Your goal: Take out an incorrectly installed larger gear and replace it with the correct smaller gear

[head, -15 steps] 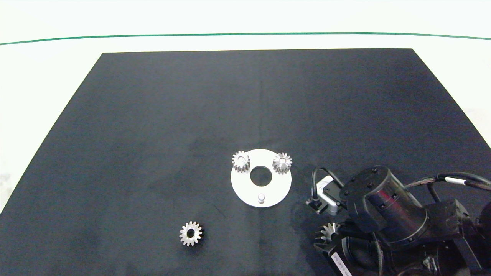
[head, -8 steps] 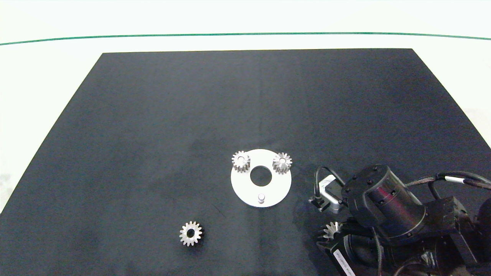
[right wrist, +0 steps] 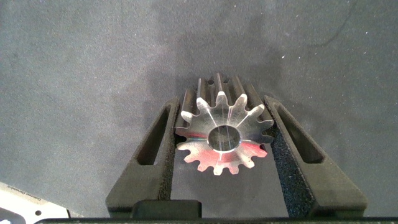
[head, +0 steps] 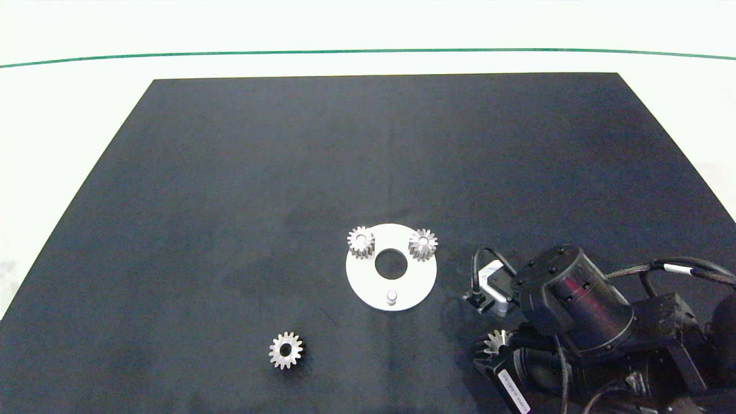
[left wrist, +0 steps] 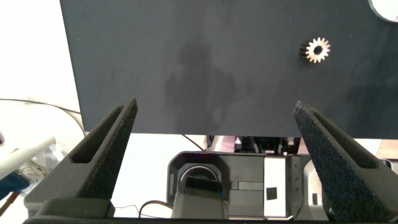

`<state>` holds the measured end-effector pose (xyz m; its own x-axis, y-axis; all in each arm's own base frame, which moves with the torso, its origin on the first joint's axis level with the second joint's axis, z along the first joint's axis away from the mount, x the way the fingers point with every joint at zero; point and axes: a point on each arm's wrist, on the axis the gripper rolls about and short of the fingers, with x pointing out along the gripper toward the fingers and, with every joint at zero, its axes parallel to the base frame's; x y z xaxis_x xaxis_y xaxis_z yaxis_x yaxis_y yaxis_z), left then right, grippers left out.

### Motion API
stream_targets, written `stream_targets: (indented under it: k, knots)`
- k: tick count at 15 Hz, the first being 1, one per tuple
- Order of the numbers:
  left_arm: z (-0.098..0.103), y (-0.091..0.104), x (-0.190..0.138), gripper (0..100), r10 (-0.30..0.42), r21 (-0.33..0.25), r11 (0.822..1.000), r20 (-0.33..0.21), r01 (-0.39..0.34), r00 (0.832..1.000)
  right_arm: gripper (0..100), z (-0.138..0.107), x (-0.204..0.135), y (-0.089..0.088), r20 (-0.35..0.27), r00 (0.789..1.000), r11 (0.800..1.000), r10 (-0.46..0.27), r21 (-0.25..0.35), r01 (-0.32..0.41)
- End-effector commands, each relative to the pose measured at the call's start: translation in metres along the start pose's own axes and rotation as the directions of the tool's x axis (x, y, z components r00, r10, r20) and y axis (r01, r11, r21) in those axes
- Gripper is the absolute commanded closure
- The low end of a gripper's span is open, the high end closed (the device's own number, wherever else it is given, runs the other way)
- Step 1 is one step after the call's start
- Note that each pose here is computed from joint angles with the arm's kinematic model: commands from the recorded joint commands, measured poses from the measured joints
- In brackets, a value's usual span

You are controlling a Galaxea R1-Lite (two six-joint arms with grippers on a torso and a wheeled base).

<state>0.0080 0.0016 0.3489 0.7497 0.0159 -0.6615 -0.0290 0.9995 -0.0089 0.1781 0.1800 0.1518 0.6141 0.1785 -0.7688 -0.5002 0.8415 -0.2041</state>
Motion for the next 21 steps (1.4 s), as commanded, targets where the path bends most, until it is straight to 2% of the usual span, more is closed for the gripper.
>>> stream_targets:
  k: [1, 2, 11, 13, 15, 16, 17, 18, 19, 21]
  knots:
    - [-0.001, 0.000, 0.000, 0, 0.001, 0.001, 1.000, -0.008, -0.001, 1.000, 100, -0.002, 0.001, 0.000, -0.009, 1.000, 1.000, -0.003, -0.004, 0.003]
    - [-0.001, 0.000, 0.000, 0, 0.003, 0.000, 1.000, -0.008, -0.003, 1.000, 0, -0.002, 0.001, 0.000, -0.008, 1.000, 1.000, -0.003, -0.003, 0.003]
    - [0.000, 0.000, 0.003, 0, 0.003, 0.002, 1.000, -0.018, -0.003, 1.000, 0, 0.000, -0.005, -0.001, 0.015, 1.000, 1.000, -0.001, 0.001, 0.001]
    - [0.002, -0.001, 0.005, 0, 0.004, 0.003, 1.000, -0.027, -0.004, 1.000, 0, 0.008, -0.025, -0.007, 0.088, 0.996, 1.000, 0.001, 0.006, -0.002]
    - [0.011, -0.003, 0.018, 0, 0.008, -0.003, 1.000, -0.043, -0.008, 0.999, 0, 0.018, -0.053, -0.018, 0.075, 0.997, 1.000, -0.016, 0.015, 0.015]
    - [0.012, -0.004, 0.021, 0, 0.009, -0.003, 1.000, -0.043, -0.010, 0.999, 0, 0.021, -0.065, -0.023, 0.071, 0.997, 0.999, -0.021, 0.040, 0.018]
    - [0.012, -0.005, 0.030, 0, 0.013, -0.003, 1.000, -0.049, -0.013, 0.999, 0, 0.027, -0.088, -0.037, 0.067, 0.997, 0.993, -0.041, 0.117, 0.033]
    - [0.013, -0.005, 0.034, 0, 0.012, -0.002, 1.000, -0.055, -0.013, 0.998, 0, 0.029, -0.106, -0.051, 0.074, 0.995, 0.986, -0.064, 0.159, 0.051]
    - [0.015, -0.006, 0.040, 0, 0.012, 0.000, 1.000, -0.073, -0.012, 0.997, 0, 0.028, -0.122, -0.066, 0.070, 0.993, 0.977, -0.096, 0.198, 0.081]
    - [0.026, -0.010, 0.059, 0, 0.015, -0.020, 1.000, -0.131, -0.018, 0.991, 0, 0.025, -0.137, -0.083, 0.061, 0.988, 0.959, -0.145, 0.254, 0.125]
